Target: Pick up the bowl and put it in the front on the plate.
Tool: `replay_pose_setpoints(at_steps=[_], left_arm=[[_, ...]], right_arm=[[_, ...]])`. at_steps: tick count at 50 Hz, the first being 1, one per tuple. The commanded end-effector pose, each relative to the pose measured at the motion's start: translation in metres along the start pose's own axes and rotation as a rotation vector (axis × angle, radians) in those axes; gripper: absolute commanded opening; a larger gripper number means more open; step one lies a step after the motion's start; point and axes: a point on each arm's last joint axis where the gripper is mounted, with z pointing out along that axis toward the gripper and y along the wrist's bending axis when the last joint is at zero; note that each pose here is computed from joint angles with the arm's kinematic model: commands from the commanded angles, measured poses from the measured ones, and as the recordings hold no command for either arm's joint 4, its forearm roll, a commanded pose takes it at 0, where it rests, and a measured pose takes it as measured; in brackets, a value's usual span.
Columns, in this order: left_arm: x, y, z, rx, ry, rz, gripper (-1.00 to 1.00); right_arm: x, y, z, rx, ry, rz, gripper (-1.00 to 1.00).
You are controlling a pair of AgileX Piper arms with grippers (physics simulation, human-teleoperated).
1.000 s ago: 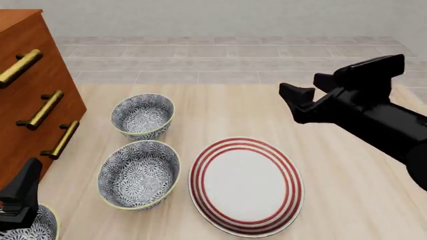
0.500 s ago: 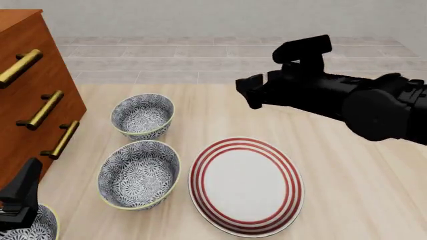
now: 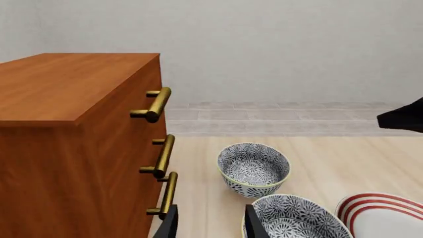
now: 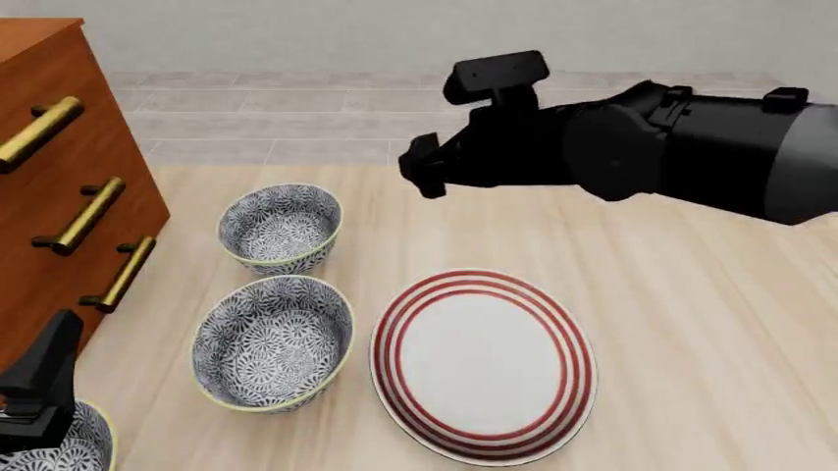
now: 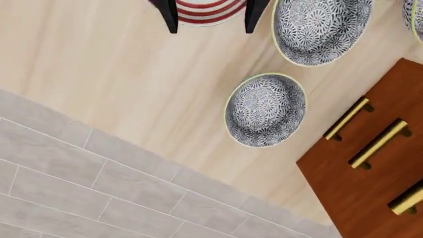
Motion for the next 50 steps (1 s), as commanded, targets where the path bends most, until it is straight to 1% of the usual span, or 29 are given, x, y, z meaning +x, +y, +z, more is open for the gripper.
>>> replay_pose_setpoints(at_steps=[1,7,8,10,11,12,14,15,16,18,24,30,31,35,41,45,50], left_arm=[[0.0,0.0,0.0,0.0,0.0,0.0,1.0],[0.0,0.0,0.0,0.0,0.0,0.0,1.0],[0.0,0.0,0.0,0.0,0.0,0.0,1.0],[0.0,0.0,0.0,0.0,0.0,0.0,1.0],[0.0,0.0,0.0,0.0,0.0,0.0,1.0],[0.0,0.0,0.0,0.0,0.0,0.0,1.0],[0.0,0.0,0.0,0.0,0.0,0.0,1.0],[0.0,0.0,0.0,0.0,0.0,0.0,1.0],[0.0,0.0,0.0,0.0,0.0,0.0,1.0],[0.0,0.0,0.0,0.0,0.0,0.0,1.0],[0.0,0.0,0.0,0.0,0.0,0.0,1.0],[0.0,0.0,0.0,0.0,0.0,0.0,1.0],[0.0,0.0,0.0,0.0,0.0,0.0,1.0],[0.0,0.0,0.0,0.0,0.0,0.0,1.0],[0.0,0.0,0.0,0.0,0.0,0.0,1.0],[0.0,0.0,0.0,0.0,0.0,0.0,1.0],[0.0,0.0,0.0,0.0,0.0,0.0,1.0]], right_arm=[[-0.012,0.02,0.02,-0.034,0.054,0.012,1.0],[-0.013,0.028,0.033,-0.045,0.086,0.008,1.0],[-0.011,0.03,0.036,-0.048,0.097,0.019,1.0],[-0.011,0.032,0.039,-0.051,0.104,0.019,1.0],[-0.011,0.034,0.041,-0.054,0.108,0.029,1.0],[-0.011,0.037,0.043,-0.058,0.112,0.02,1.0],[-0.013,0.037,0.048,-0.056,0.115,0.016,1.0],[-0.018,0.042,0.061,-0.06,0.134,0.024,1.0],[-0.02,0.044,0.064,-0.061,0.138,0.026,1.0],[-0.023,0.044,0.068,-0.06,0.138,0.026,1.0],[-0.026,0.055,0.077,-0.075,0.152,0.015,1.0],[-0.028,0.054,0.088,-0.069,0.164,0.019,1.0],[-0.028,0.056,0.091,-0.072,0.169,0.008,1.0],[-0.029,0.05,0.1,-0.06,0.174,0.009,1.0],[-0.03,0.051,0.114,-0.058,0.186,-0.002,1.0],[-0.026,0.05,0.127,-0.053,0.205,-0.012,1.0],[-0.027,0.052,0.133,-0.055,0.212,-0.022,1.0]])
